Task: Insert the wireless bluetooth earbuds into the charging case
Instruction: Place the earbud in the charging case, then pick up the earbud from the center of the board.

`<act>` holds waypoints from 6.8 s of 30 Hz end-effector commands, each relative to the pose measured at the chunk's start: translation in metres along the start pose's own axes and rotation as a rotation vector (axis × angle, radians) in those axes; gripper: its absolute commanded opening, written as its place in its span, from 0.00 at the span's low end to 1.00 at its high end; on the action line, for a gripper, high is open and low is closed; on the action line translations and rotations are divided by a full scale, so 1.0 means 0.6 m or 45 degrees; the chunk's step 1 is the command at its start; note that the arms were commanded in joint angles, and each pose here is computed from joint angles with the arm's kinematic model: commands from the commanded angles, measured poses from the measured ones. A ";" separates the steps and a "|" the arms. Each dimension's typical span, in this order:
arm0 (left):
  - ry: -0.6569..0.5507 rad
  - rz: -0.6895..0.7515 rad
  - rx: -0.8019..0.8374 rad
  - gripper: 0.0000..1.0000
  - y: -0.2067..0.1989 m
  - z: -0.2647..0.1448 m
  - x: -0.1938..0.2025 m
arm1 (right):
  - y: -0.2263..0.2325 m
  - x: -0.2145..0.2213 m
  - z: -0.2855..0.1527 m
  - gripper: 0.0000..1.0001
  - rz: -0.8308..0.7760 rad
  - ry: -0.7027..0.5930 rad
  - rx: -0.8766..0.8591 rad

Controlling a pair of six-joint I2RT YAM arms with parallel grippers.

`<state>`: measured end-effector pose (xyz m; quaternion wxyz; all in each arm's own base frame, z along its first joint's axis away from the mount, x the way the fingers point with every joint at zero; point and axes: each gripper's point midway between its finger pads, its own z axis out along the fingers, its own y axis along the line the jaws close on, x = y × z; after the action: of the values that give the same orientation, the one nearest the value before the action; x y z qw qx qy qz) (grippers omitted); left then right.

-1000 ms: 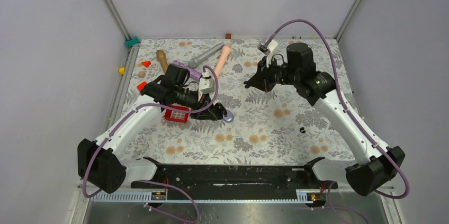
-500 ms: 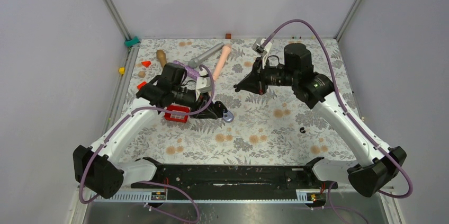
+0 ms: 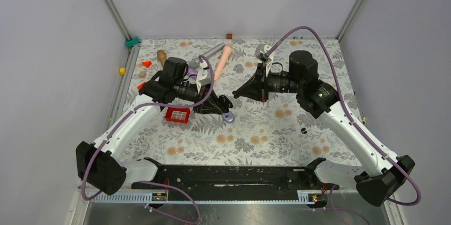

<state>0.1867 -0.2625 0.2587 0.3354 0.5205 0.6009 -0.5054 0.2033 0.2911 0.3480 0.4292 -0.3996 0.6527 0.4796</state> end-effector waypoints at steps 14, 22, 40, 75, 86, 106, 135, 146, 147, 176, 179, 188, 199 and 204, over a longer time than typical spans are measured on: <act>-0.077 0.011 0.156 0.00 -0.029 0.010 -0.004 | 0.037 0.032 0.044 0.07 -0.048 0.054 -0.164; -0.075 0.004 0.166 0.00 -0.030 0.012 -0.001 | 0.031 0.045 0.053 0.08 -0.053 0.058 -0.154; -0.072 -0.031 0.196 0.00 -0.030 0.016 0.006 | 0.012 0.069 0.077 0.09 -0.040 0.093 -0.114; -0.072 -0.029 0.195 0.00 -0.031 0.016 0.007 | 0.011 0.098 0.093 0.09 -0.085 0.173 -0.108; -0.070 -0.033 0.198 0.00 -0.031 0.017 0.009 | 0.015 0.099 0.098 0.14 -0.082 0.180 -0.118; -0.067 -0.030 0.189 0.00 -0.029 0.017 0.011 | 0.041 0.060 0.071 0.34 -0.115 0.148 -0.125; -0.052 -0.008 0.176 0.00 -0.034 0.021 0.012 | -0.215 0.379 -0.301 0.51 -0.429 1.241 0.555; -0.049 0.003 0.174 0.00 -0.038 0.022 0.013 | -0.273 0.538 -0.391 0.51 -0.445 1.667 0.532; -0.049 0.006 0.174 0.00 -0.038 0.021 0.012 | -0.280 0.544 -0.393 0.51 -0.457 1.682 0.552; -0.036 0.002 0.174 0.00 -0.034 0.027 0.015 | -0.427 0.494 -0.312 0.53 -0.466 1.341 0.889; -0.036 0.003 0.173 0.00 -0.035 0.027 0.016 | -0.454 0.469 -0.302 0.52 -0.423 1.296 0.953; -0.033 0.006 0.170 0.00 -0.035 0.028 0.017 | -0.528 0.400 -0.296 0.52 -0.402 1.236 1.178; -0.032 0.007 0.173 0.00 -0.035 0.029 0.017 | -0.478 0.400 -0.291 0.52 -0.501 1.280 0.956; -0.034 0.018 0.165 0.00 -0.037 0.027 0.016 | -0.470 0.442 -0.294 0.51 -0.420 1.396 0.873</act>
<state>0.1605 -0.2725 0.2420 0.2844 0.5205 0.5825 -0.5558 0.3648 0.0238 0.0578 0.2436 -0.4948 0.8250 -0.1231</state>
